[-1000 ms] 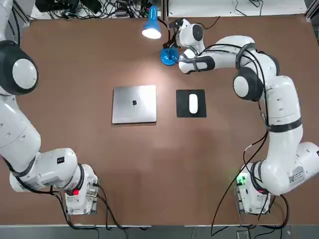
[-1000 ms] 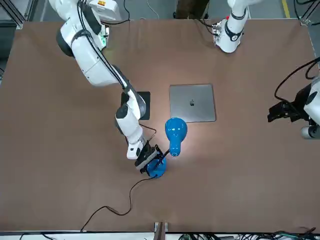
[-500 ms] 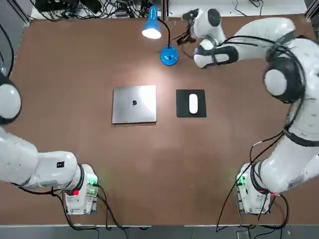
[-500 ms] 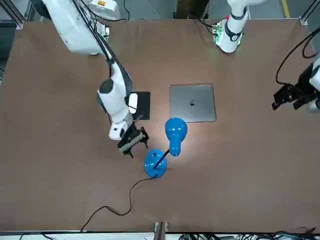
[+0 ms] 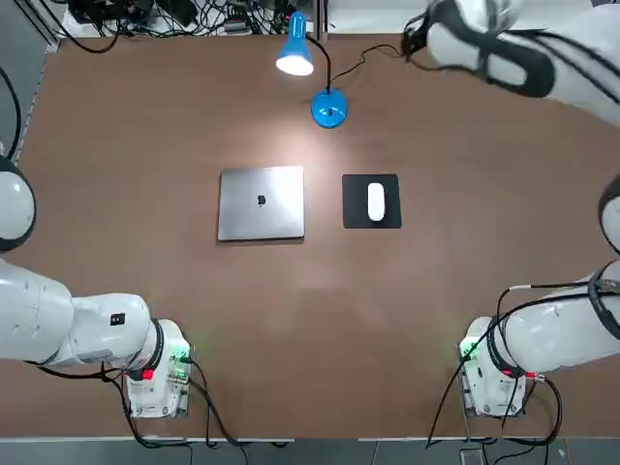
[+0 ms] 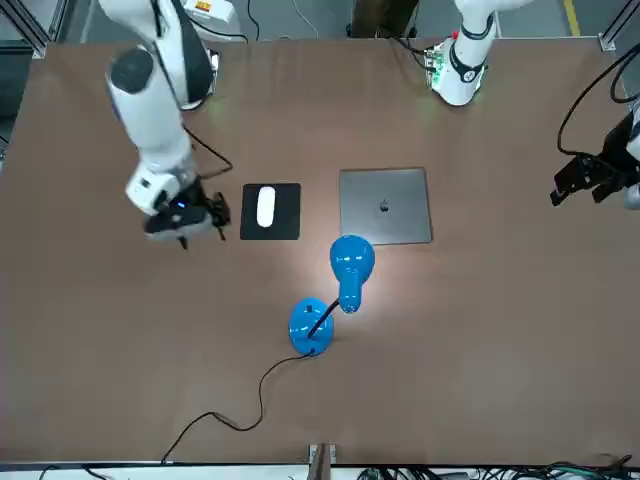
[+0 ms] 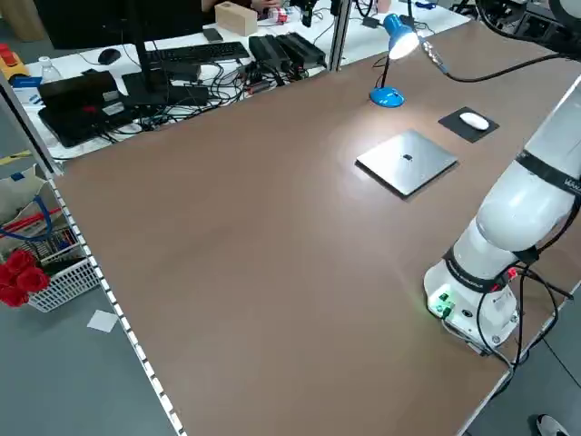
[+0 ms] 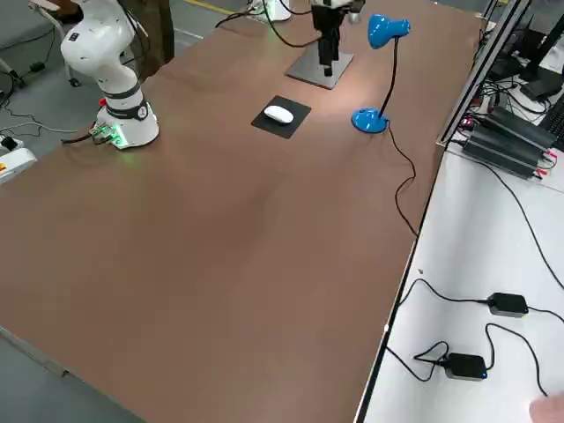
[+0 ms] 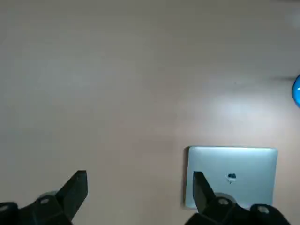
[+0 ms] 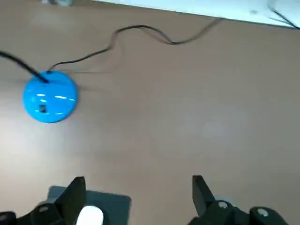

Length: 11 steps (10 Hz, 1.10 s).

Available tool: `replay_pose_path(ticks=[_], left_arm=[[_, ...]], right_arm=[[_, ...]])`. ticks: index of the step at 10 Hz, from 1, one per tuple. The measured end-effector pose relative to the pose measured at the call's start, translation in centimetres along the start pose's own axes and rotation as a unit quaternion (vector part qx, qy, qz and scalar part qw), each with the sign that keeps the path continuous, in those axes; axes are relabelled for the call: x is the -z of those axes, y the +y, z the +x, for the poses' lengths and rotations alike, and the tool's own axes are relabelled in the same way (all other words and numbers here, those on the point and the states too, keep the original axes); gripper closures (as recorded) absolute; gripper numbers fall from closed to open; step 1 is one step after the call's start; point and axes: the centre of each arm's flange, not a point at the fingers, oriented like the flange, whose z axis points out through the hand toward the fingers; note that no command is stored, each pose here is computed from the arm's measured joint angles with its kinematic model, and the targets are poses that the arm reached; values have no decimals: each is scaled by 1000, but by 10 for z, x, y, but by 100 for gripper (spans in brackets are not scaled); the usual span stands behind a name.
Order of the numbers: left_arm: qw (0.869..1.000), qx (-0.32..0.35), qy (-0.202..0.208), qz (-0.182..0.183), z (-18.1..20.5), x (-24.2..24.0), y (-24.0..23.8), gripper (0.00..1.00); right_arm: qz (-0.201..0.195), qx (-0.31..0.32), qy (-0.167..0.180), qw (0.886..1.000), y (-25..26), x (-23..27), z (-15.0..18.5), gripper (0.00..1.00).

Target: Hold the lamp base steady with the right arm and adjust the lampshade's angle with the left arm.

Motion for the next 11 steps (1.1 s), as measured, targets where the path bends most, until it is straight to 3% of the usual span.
replay_pose_path(ticks=[2,4,8,11], left_arm=[[1000,-3,-3,1,-1,6,-15,1],[1000,-12,-3,23,-1,7,-13,1],[1000,-5,-3,29,-1,6,-8,1],[1000,9,-2,29,-1,6,-8,1]], right_arm=[[-21,-62,-43,997,67,58,6,0],[-21,-102,-50,993,114,112,16,0],[-5,-141,-38,989,174,126,33,0],[6,-116,-52,992,172,116,36,0]])
